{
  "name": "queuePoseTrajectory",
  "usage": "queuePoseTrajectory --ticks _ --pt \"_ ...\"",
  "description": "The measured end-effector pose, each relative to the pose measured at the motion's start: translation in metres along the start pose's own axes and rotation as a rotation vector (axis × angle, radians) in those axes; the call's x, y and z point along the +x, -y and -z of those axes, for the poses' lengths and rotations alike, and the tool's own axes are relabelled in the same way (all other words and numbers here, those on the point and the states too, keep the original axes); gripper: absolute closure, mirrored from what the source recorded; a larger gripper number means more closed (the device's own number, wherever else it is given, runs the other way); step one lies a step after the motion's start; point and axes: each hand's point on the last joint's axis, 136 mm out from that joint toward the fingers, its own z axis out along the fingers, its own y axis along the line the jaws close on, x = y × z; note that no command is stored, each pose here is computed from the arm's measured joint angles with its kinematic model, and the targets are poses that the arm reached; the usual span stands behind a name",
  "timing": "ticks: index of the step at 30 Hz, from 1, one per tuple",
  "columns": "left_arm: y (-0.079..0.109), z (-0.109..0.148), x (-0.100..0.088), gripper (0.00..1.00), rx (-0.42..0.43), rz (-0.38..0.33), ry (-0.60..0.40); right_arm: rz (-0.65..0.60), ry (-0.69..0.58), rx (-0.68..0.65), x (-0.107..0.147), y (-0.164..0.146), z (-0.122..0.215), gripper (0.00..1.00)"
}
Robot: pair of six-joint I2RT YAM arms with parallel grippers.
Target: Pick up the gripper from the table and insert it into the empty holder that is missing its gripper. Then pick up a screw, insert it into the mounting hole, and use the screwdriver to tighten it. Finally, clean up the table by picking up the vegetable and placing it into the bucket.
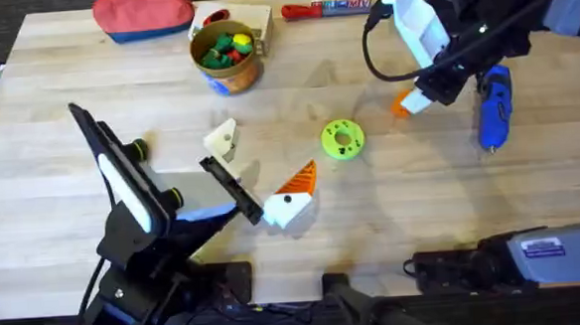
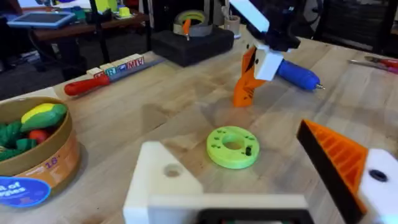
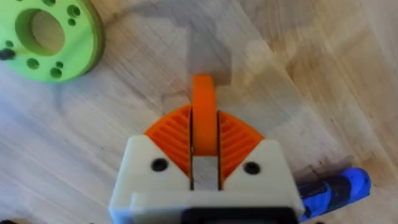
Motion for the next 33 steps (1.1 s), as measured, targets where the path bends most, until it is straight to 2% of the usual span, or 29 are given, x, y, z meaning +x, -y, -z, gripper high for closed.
queuePoseTrajectory --ticks 3,4,8,12,17,23,27,31,33 --pt "0.0 0.0 0.0 0.067 0.0 0.0 0.0 0.002 -0.001 0.003 0.0 0.0 0.0 0.977" --pt "0.0 0.0 0.0 0.067 0.0 0.0 0.0 0.003 -0.001 0.004 0.0 0.001 0.0 0.992" --pt "0.0 0.0 0.0 0.067 0.0 0.0 0.0 0.004 0.007 0.011 -0.001 0.001 0.004 0.998" --pt "0.0 0.0 0.0 0.067 0.0 0.0 0.0 0.006 0.059 0.059 -0.005 0.004 0.025 0.998" --pt "0.0 0.0 0.0 0.067 0.0 0.0 0.0 -0.041 0.186 0.165 -0.012 0.006 0.077 0.998" --pt "0.0 0.0 0.0 0.067 0.0 0.0 0.0 -0.189 0.365 0.232 -0.007 -0.006 0.14 0.998" --pt "0.0 0.0 0.0 0.067 0.0 0.0 0.0 -0.308 0.526 0.15 -0.008 -0.021 0.155 0.998" --pt "0.001 0.0 0.0 0.067 0.004 0.014 0.001 -0.42 0.7 -0.053 -0.025 -0.047 0.139 0.998" --pt "0.001 0.0 0.0 0.067 0.007 0.039 0.001 -0.492 0.749 -0.175 -0.035 -0.061 0.13 0.998"
